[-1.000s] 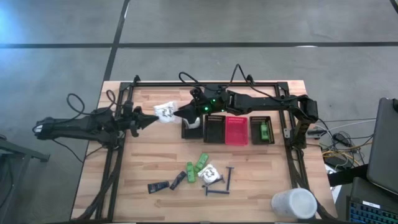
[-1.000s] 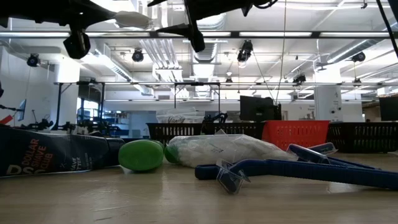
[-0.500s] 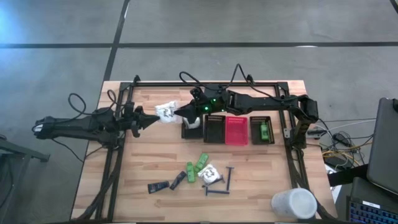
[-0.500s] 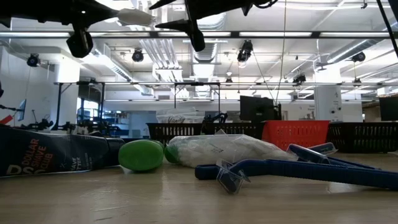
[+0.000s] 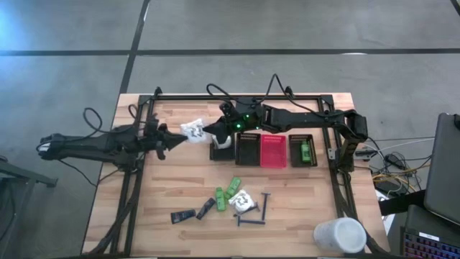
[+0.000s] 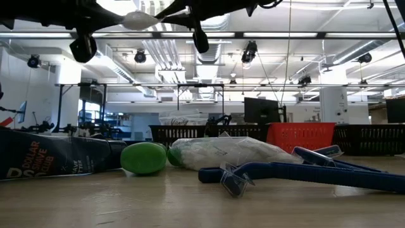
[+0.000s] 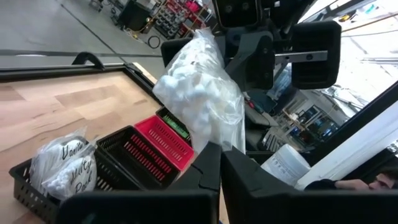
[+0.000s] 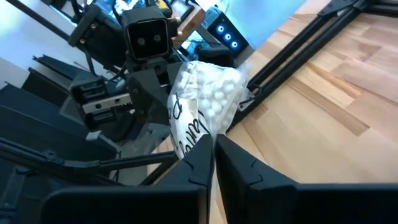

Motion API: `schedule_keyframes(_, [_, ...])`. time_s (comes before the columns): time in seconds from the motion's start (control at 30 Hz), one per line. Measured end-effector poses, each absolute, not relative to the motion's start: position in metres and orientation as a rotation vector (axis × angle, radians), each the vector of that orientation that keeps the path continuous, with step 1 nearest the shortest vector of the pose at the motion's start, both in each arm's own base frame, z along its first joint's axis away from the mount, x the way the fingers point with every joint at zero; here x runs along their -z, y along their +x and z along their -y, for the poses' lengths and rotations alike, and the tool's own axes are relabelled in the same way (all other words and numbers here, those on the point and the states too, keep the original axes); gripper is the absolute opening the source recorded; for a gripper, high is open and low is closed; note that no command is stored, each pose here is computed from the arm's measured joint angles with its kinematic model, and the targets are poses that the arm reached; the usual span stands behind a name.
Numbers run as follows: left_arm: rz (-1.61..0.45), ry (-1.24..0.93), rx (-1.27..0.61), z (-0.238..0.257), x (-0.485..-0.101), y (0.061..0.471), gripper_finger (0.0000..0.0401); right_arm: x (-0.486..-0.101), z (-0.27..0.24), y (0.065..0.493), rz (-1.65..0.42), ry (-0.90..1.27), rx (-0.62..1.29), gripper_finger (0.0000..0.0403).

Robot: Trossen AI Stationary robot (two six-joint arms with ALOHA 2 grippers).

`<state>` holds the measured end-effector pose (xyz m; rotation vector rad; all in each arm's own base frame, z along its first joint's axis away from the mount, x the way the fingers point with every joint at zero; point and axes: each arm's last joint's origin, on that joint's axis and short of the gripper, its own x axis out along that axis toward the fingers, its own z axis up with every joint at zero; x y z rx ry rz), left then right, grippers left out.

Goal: Pick & Place Travel size toiletries
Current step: Put the white cotton pack into the left black bin

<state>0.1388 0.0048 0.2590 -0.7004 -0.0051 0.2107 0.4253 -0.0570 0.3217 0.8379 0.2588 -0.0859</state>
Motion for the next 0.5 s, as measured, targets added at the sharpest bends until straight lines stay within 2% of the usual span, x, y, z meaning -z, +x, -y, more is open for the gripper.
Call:
schedule_keyframes(0.2, [-0.009,-0.723,-0.229,-0.005,-0.256,0.141,0.0052,-0.315,0.057,0.423,-0.330,0.788,0.106,0.0009])
schedule_keyframes(0.5, [-0.082,-0.807,-0.292,-0.006,-0.247,0.141,0.0172,-0.311,0.058,0.414,-0.486,0.644,0.175,0.0009])
